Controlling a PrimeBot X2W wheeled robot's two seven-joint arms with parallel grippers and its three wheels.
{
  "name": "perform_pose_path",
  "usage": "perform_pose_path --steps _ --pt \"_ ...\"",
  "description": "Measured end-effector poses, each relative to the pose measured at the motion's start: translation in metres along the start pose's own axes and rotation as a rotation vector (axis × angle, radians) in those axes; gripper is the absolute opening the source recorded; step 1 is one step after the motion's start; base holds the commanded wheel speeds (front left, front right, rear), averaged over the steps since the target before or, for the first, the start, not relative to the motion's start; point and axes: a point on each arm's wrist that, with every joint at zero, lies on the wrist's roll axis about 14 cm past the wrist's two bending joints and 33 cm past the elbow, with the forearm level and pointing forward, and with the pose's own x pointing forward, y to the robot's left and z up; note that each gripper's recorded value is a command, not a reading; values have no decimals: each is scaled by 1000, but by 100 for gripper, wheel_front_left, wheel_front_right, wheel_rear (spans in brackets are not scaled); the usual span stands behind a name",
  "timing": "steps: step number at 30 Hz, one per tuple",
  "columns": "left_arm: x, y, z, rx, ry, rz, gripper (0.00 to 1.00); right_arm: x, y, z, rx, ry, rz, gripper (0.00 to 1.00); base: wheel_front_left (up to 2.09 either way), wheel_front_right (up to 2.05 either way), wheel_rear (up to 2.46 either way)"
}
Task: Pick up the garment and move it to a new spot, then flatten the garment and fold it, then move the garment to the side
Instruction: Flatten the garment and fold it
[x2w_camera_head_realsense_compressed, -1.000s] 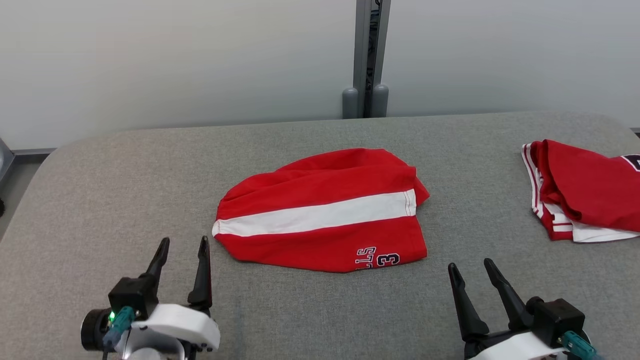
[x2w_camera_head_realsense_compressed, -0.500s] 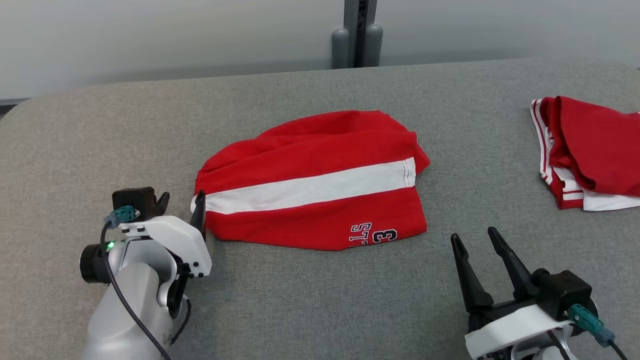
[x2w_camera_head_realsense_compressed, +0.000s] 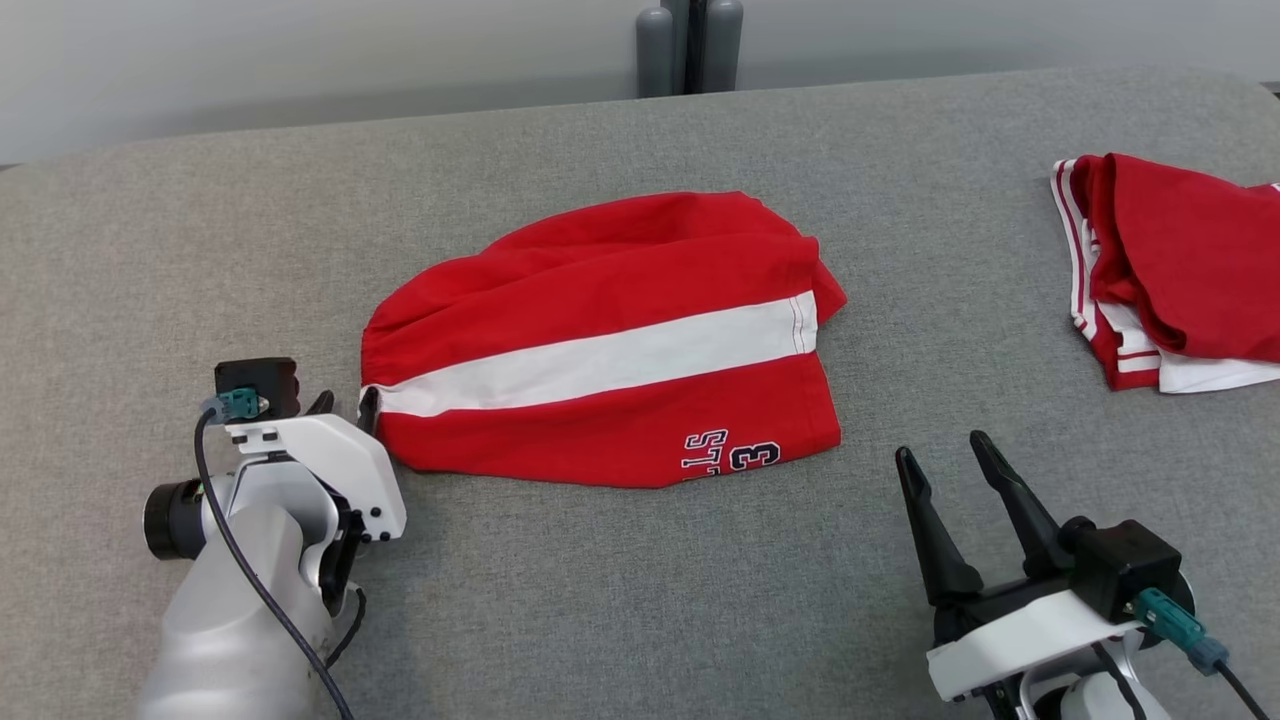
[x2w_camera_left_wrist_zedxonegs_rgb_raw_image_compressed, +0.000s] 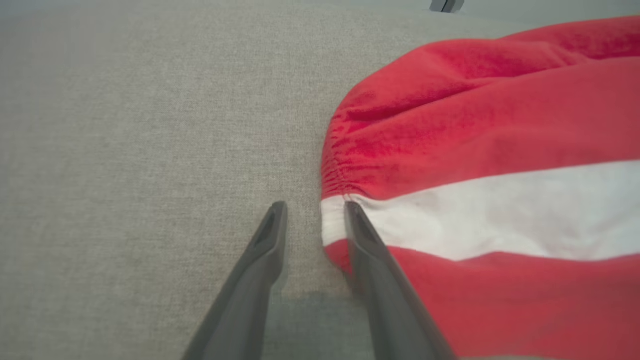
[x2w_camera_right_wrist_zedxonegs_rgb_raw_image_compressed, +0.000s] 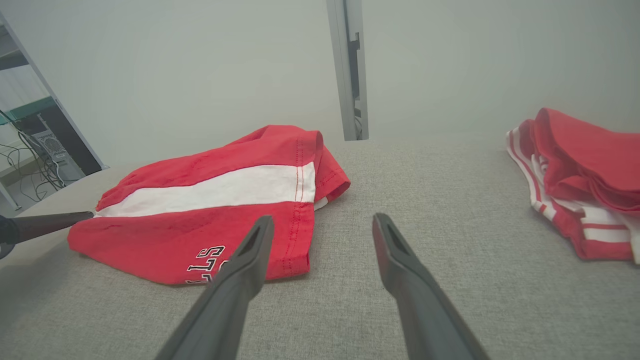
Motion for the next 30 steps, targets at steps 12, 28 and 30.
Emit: perform_pose_path --steps 12,28,30 --pt "14 -9 -12 5 70 -35 40 8 -8 0 -6 -1 -11 100 0 0 0" --pt "-2 -19 3 -17 -121 -78 0 21 1 3 34 -6 10 100 0 0 0" --pt "-9 -19 7 -32 -155 -82 0 25 3 -8 32 36 24 100 0 0 0"
